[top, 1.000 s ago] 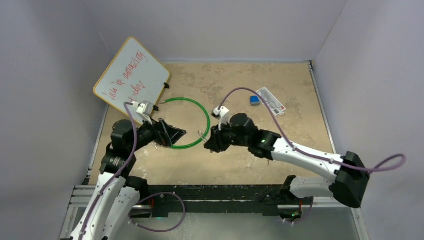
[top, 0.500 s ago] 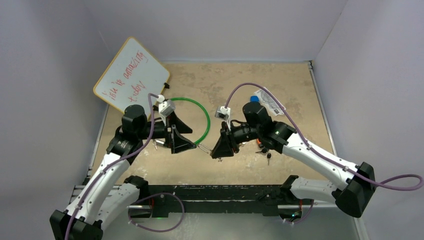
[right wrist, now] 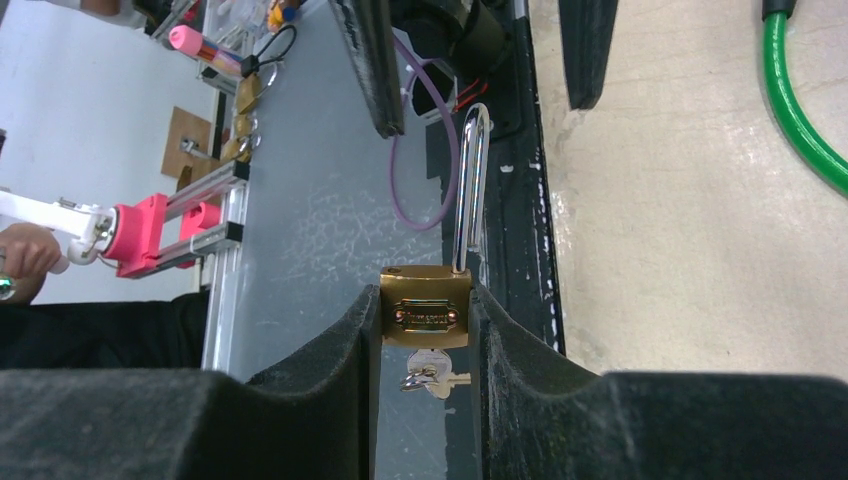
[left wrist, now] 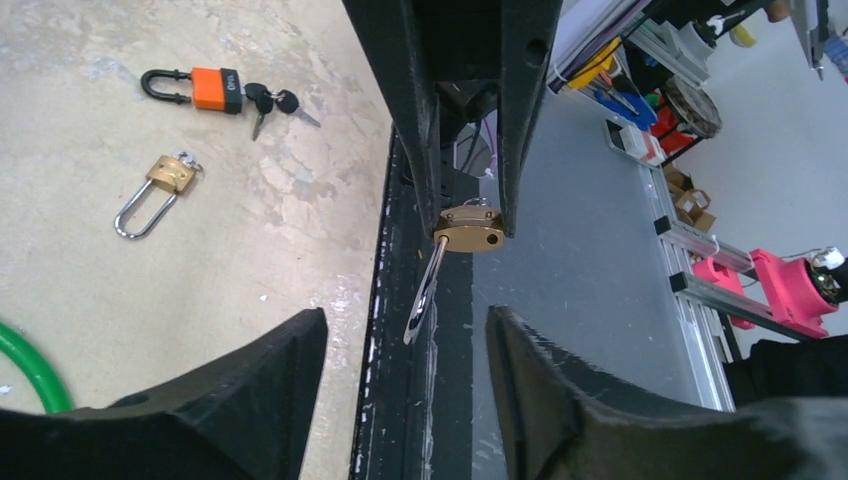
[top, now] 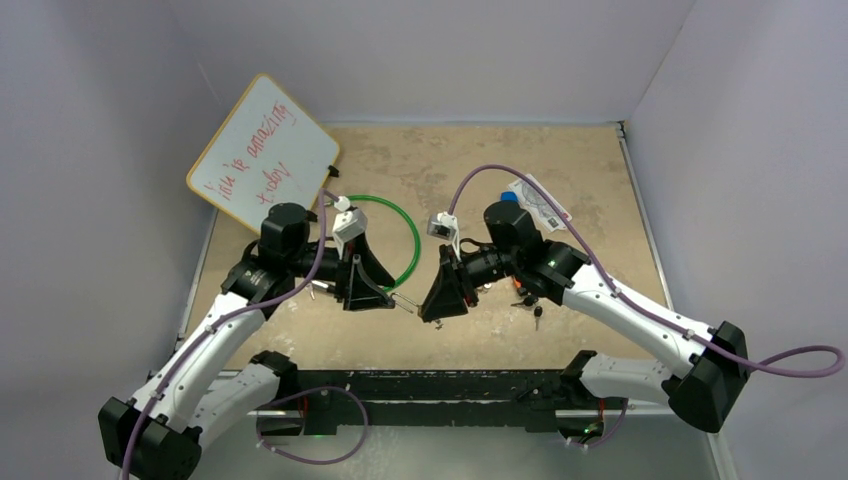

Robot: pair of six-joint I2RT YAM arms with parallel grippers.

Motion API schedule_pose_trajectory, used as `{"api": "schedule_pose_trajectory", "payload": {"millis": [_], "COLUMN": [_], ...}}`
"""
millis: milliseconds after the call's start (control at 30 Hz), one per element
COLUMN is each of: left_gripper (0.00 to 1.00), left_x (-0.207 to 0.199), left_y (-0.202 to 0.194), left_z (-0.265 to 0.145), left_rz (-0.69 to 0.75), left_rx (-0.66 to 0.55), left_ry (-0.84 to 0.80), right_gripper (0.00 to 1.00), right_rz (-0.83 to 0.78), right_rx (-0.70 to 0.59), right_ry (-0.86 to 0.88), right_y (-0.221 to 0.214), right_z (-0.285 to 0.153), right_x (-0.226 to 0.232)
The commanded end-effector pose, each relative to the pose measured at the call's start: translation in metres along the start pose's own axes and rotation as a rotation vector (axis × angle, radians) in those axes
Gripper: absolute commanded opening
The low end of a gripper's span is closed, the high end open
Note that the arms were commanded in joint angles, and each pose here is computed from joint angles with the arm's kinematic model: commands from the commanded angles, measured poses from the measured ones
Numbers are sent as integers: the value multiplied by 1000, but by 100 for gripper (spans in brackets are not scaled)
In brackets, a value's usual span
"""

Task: Lock with the key
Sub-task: Pick up the lock from the center of the board.

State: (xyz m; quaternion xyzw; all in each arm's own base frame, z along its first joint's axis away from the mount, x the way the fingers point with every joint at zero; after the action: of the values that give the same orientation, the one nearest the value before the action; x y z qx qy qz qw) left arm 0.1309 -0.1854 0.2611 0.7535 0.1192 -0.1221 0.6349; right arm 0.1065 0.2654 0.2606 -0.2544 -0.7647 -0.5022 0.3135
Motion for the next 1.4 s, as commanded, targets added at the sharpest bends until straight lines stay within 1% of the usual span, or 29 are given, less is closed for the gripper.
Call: {"api": "schedule_pose_trajectory", "payload": {"millis": [0, 133, 333, 433, 533, 567, 700, 767, 833, 933, 1000, 1067, 1167, 1267, 1367], "left_gripper": [53, 41, 31, 19, 4, 0, 0, 0, 0, 0, 0, 0, 0, 0, 0], "left_x": [-7, -10, -12, -13, -13, -13, -11, -9, -11, -12, -12, -12, -12, -11, -12], "left_y": [11, 12, 17, 20, 19, 18, 19, 24, 29, 33, 34, 34, 34, 34, 34], "left_z": [4, 9, 12, 11, 10, 10, 9, 8, 9, 9, 9, 8, 9, 9, 8], "left_rz": [70, 78, 85, 94, 92, 88, 79, 74, 66, 47, 45, 42, 39, 36, 34], "left_rx": [-5, -4, -21, -26, -22, -19, -21, -41, -76, -115, -129, -129, -128, -126, -120], "left_ry": [-59, -70, -71, -65, -50, -45, 0, 34, 38, 52, 57, 61, 63, 63, 65], "right_gripper": [0, 0, 0, 0, 0, 0, 1, 10, 25, 34, 45, 52, 54, 53, 53], "right_rz": [-53, -48, -32, -34, -36, -38, -32, -22, -13, -6, 15, 21, 24, 28, 22], "right_rx": [-42, -48, -45, -54, -61, -67, -77, -70, -59, -76, -78, -76, -74, -69, -94], "right_ry": [65, 58, 54, 47, 40, 34, 34, 32, 47, 91, 122, 148, 153, 147, 124], "right_y": [18, 20, 20, 21, 22, 22, 23, 22, 19, 17, 14, 13, 13, 12, 15], "right_z": [-2, -1, 1, 1, 1, 1, 2, 3, 4, 5, 6, 6, 6, 6, 6], "right_x": [17, 15, 12, 11, 11, 11, 9, 8, 8, 11, 12, 14, 14, 13, 13]}}
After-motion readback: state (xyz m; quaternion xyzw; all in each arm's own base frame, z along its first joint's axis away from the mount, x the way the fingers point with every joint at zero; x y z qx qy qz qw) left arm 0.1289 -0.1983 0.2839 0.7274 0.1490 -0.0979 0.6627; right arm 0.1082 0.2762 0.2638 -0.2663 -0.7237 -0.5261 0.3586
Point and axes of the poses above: each gripper's point midway between its finger pads, its own z axis out along the fingers, its own x axis along the line the jaws close on, y = z × x, the point moved 5 cm from there along -z, back along the fingers, and after that the axes turned 10 degrees about z, right-handed, at the moved point
